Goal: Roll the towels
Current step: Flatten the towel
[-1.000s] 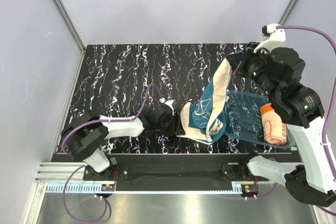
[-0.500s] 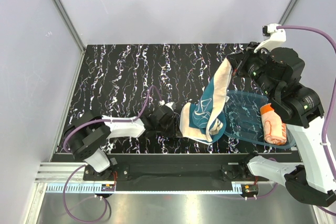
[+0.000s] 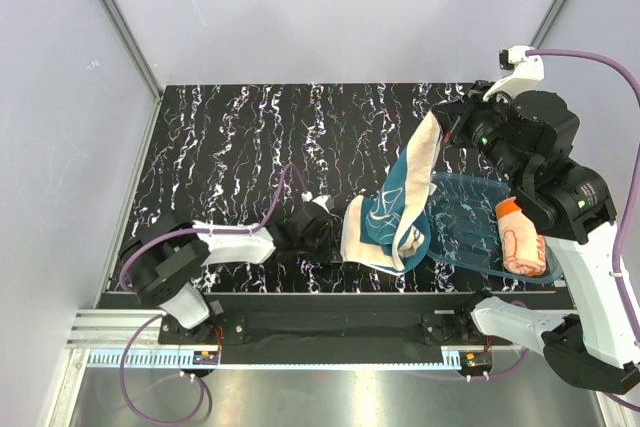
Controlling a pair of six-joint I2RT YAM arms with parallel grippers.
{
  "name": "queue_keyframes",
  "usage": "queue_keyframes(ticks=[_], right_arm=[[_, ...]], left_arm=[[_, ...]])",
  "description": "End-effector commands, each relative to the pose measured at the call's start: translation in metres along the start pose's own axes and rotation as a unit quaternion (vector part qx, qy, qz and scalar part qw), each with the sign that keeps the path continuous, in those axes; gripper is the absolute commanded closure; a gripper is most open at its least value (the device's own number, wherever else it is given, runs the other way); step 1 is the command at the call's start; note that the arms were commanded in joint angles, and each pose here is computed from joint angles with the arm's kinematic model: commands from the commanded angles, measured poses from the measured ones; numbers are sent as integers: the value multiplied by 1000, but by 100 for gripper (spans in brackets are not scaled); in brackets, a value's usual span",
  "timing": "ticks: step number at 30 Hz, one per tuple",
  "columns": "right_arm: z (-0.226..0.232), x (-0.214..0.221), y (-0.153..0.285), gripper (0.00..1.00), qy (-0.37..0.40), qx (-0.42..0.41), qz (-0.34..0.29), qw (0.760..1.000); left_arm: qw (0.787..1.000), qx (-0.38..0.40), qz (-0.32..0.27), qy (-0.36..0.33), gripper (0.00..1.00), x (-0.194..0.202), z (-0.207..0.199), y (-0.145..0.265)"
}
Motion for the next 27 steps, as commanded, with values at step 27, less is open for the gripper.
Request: queue_keyframes(ticks=[27], right_arm=[[44,-21,-47,100,-32,-44,11,998]], left_arm=[[908,-242,-335,-63,100,-186,39,361]])
Point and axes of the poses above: each gripper's point midway between its finger pads, its own y axis back along the fingers, its own z axis along the line the jaws close on, x = y × z, the point moved 3 cm from there along y, back along the fingers, and after that the axes turned 11 degrees about -y, right-handed, at the moved point
